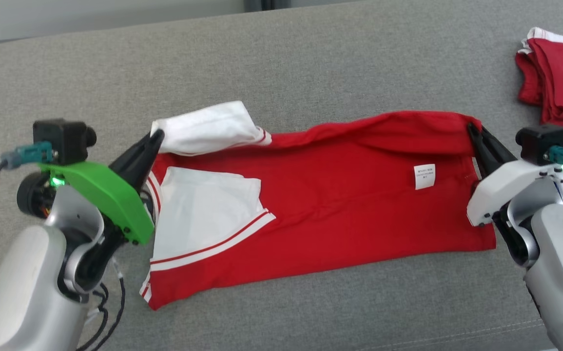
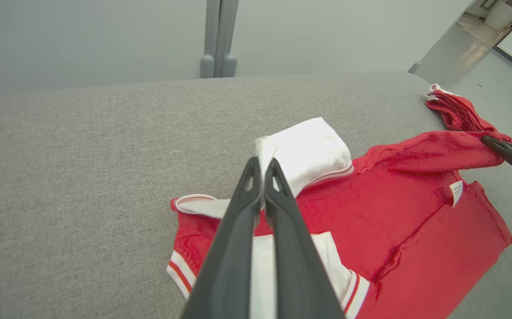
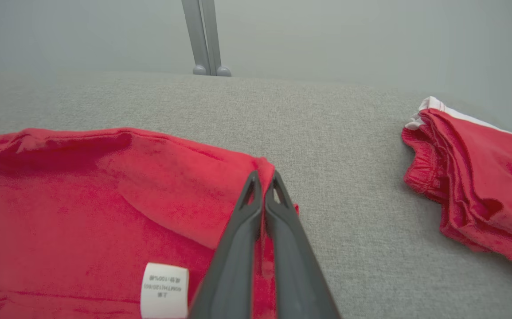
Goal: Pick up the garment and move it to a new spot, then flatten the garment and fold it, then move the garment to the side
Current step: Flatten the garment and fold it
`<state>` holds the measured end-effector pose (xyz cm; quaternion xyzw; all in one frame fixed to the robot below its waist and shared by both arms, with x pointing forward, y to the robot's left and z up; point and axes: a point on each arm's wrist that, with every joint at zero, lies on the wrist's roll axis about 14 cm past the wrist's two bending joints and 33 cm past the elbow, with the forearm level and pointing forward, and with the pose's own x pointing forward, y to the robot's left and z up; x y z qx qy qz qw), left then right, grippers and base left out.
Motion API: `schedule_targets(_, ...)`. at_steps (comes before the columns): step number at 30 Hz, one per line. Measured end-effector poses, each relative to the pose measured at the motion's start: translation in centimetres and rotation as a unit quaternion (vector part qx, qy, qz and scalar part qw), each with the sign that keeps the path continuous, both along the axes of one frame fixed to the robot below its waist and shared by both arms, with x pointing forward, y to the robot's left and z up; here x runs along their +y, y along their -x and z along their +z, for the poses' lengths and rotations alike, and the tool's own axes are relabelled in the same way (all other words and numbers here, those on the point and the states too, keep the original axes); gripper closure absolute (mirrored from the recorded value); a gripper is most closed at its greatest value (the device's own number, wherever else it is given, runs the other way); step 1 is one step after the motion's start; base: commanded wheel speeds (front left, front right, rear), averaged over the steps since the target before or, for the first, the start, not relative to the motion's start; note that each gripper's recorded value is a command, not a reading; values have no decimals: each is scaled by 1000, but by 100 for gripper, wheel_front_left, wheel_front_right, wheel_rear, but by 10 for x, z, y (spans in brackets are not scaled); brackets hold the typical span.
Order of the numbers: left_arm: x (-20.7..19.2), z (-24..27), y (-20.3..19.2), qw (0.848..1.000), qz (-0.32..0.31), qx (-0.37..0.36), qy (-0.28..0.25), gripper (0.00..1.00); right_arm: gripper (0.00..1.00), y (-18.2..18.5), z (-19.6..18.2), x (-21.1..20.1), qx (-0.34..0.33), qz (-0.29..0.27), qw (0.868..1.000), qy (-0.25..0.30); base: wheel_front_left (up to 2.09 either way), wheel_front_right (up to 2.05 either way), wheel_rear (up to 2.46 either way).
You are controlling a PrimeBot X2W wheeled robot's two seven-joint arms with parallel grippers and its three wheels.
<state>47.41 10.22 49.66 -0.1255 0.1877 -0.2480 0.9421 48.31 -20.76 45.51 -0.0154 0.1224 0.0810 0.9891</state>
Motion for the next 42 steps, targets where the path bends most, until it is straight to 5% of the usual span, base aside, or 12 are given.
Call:
schedule_targets(9,15,-26,58,998,48,32,41,100,100,30,6,0,-13,-16,999,-27,0,0,0)
schedule_targets(24,18,-65,87,991,94,80,58,100,100,57,-10,-4,9,-48,998,-47,0,0,0)
schedule_targets(25,18,-67,87,990,97,80,61,77,98,58,-11,-5,9,-51,997,-49,0,0,0)
schedule_targets(26,18,-68,87,989,102,80,65,52,71,59,-12,-6,9,-55,997,-51,0,0,0)
schedule_targets(27,18,-69,88,989,105,80,67,4,46,60,-13,-7,9,-59,997,-54,0,0,0)
schedule_targets(28,18,-72,90,988,109,82,70,0,0,63,-16,-7,12,-62,996,-56,0,0,0)
schedule_targets(42,49,-40,96,978,196,-12,75,0,0,99,-27,-38,9,-130,989,-67,0,0,0)
